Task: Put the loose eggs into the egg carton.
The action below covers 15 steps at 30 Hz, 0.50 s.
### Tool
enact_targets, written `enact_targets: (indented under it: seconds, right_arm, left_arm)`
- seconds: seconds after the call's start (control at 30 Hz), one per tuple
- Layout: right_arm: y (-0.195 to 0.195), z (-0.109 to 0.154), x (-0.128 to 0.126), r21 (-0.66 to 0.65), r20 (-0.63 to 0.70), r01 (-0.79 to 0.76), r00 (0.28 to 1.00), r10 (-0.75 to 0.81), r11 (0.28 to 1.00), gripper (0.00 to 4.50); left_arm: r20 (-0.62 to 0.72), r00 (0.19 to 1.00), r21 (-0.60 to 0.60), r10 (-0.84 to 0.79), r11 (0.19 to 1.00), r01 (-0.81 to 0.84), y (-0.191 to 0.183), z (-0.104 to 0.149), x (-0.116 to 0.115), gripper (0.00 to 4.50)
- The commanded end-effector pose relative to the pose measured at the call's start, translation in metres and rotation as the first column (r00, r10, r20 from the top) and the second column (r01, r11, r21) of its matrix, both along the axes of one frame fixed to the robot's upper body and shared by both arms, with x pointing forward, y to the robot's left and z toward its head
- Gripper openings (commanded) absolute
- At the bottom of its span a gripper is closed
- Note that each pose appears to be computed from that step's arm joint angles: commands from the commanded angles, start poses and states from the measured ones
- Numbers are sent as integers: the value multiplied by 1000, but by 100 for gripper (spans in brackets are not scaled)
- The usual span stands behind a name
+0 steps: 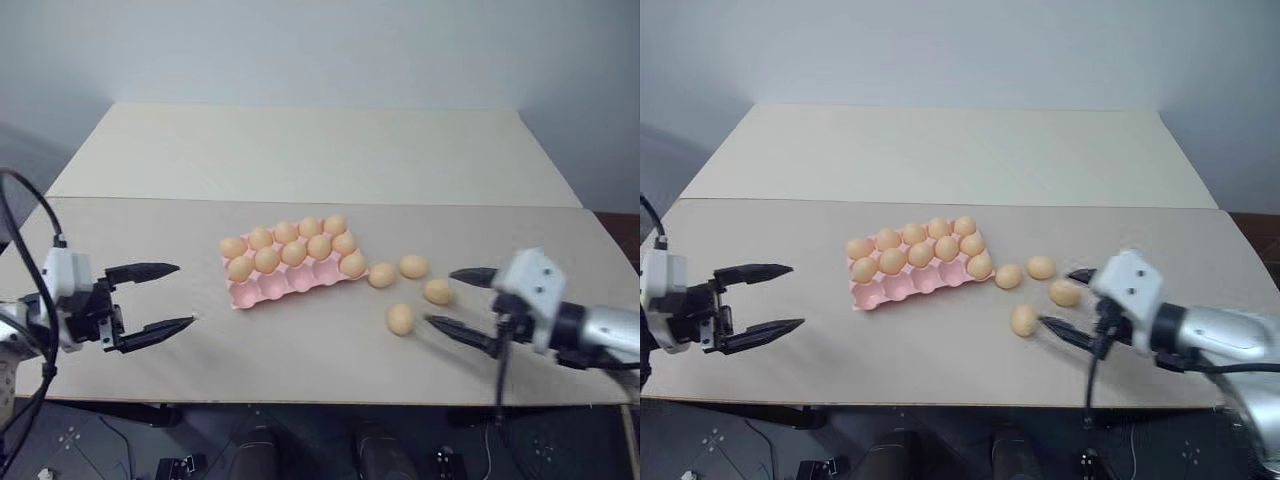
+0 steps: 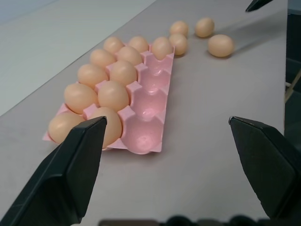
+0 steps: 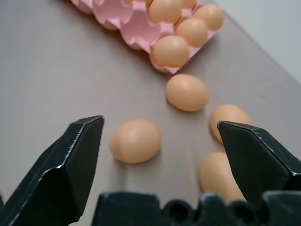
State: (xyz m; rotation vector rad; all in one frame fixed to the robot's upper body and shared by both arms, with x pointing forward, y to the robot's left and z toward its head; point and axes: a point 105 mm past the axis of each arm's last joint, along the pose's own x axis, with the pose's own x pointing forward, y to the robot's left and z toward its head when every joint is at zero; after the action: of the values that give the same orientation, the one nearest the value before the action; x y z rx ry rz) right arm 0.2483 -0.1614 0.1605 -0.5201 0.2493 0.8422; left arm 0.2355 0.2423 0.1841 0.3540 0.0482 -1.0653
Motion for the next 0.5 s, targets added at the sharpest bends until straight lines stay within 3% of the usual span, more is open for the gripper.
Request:
enact_targets:
  seconds: [0.03,0.2,0.5]
  right_arm:
    - [9,-6,7,-59,38,23,999,-20,998,447]
    - [15,-9,9,-56,13,18,1000,-17,998,447]
    - [20,-36,16,-107,-57,-6,998,0,994,447]
  left_arm:
    - [30,999,6,-24,1000,24,-9,4,-2,450]
    - [30,999,-3,-25,1000,25,-12,5,-2,450]
    - [27,999,0,-19,1000,19,-12,3,-4,450]
